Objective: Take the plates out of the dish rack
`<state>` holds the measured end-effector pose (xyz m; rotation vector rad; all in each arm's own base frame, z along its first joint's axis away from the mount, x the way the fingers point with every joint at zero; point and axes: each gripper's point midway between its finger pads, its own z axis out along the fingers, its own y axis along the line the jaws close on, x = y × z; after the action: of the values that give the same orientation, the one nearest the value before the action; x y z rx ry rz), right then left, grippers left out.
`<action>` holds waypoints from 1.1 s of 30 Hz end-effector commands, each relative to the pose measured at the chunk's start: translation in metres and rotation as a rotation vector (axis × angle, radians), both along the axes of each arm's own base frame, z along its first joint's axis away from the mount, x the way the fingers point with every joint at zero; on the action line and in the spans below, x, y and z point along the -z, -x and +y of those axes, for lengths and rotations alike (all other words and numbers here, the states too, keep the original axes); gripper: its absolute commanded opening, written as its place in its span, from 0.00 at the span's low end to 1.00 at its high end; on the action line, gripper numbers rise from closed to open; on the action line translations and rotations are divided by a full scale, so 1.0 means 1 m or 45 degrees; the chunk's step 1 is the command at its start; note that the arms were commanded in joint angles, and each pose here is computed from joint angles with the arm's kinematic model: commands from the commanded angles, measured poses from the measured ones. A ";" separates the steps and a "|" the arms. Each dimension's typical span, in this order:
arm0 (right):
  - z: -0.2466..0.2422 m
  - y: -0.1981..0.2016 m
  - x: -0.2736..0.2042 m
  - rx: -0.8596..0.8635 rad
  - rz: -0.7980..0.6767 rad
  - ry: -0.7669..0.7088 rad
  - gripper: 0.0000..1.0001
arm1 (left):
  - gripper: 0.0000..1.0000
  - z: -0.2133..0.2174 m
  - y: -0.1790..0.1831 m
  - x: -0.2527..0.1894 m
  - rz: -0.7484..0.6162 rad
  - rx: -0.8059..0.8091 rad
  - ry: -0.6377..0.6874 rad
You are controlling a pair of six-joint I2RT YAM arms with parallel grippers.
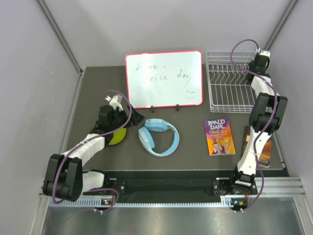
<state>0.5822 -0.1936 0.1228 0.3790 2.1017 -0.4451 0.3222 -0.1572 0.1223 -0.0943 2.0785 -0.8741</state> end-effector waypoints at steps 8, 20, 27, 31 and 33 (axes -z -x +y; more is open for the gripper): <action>-0.011 0.020 -0.164 0.114 -0.434 0.178 0.00 | 0.99 -0.001 -0.004 -0.013 -0.080 0.003 0.006; 0.063 0.095 -0.206 0.047 -0.449 -0.059 0.00 | 0.95 -0.006 0.005 -0.042 -0.150 0.030 0.070; 0.176 0.176 -0.190 -0.309 -0.433 -0.315 0.00 | 0.97 -0.018 0.016 -0.067 -0.204 0.099 0.139; 0.242 0.224 -0.186 -0.570 -0.462 -0.521 0.00 | 0.96 -0.023 0.022 -0.084 -0.245 0.128 0.194; 0.270 0.252 -0.188 -0.701 -0.481 -0.600 0.00 | 0.96 -0.026 0.024 -0.087 -0.244 0.141 0.211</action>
<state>0.3666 0.0213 0.2727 0.2157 1.9510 0.1208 0.3026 -0.1729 0.1799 -0.0294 1.9305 -1.0038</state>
